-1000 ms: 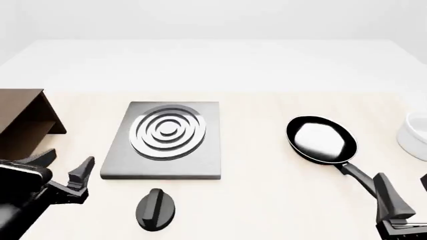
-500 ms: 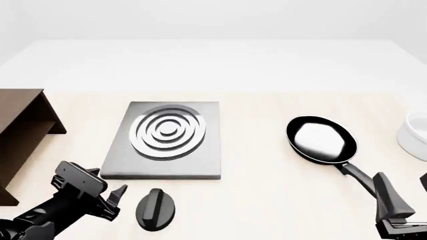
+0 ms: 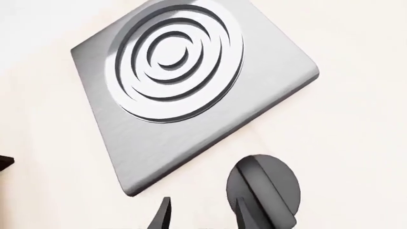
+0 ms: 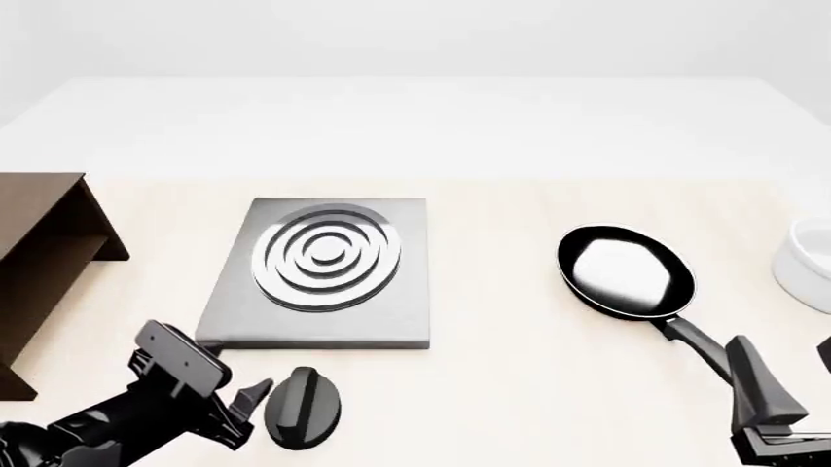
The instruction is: Turn on the stove and put the frying pan on it.
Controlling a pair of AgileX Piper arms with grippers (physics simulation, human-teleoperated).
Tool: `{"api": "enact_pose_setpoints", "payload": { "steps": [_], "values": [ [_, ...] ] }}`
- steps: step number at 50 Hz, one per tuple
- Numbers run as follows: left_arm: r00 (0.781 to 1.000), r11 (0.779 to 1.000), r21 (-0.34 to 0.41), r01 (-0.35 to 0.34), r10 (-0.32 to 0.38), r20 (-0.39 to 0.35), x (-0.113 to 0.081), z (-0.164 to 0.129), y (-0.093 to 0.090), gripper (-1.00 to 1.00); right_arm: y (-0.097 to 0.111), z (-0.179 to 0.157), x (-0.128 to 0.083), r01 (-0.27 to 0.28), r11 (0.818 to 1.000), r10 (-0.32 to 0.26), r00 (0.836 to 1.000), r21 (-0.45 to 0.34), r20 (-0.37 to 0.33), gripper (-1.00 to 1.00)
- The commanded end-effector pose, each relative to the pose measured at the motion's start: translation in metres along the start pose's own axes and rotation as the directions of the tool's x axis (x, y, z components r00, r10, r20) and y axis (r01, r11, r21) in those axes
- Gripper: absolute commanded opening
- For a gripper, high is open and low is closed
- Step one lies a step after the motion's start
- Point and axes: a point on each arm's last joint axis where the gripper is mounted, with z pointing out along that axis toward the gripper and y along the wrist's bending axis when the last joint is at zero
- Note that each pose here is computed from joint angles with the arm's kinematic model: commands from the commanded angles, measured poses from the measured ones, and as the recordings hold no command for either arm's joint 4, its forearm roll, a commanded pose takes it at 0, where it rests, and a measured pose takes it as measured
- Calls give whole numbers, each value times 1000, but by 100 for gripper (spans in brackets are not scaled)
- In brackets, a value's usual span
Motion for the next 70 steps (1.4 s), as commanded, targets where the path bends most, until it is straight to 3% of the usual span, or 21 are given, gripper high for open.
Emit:
{"api": "enact_pose_setpoints", "payload": {
  "steps": [1, 20, 31, 45, 57, 60, 70],
  "values": [
    [1000, 999, 40, 3, -3, 7, -2, -8, -8, 100, 0, 0, 0, -2, 1000, 2, 1000, -1, 3, 100],
    [1000, 994, 105, 4, -3, -16, -8, -5, -20, 100, 0, -1, 0, -2, 1000, 2, 1000, -2, 4, 100],
    [999, 988, 149, -30, 36, -39, -5, -3, -29, 100, 0, 0, 0, -1, 1000, 1, 1000, -2, 3, 100],
    [998, 969, 242, -42, 53, -40, -31, -7, -48, 100, 0, 1, 0, -2, 1000, 2, 1000, -1, 2, 100],
    [999, 982, 185, -38, 38, 5, -35, -21, -32, 100, 0, 1, 0, -2, 1000, 2, 1000, -1, 2, 100],
    [998, 985, 168, -33, 23, 59, -47, -35, -26, 100, 0, 1, 0, -1, 1000, 1, 1000, -1, 2, 100],
    [990, 989, 150, -5, -15, 138, -71, -68, -15, 100, 0, 0, -3, 3, 1000, -3, 1000, 1, 3, 100]
  ]
}}
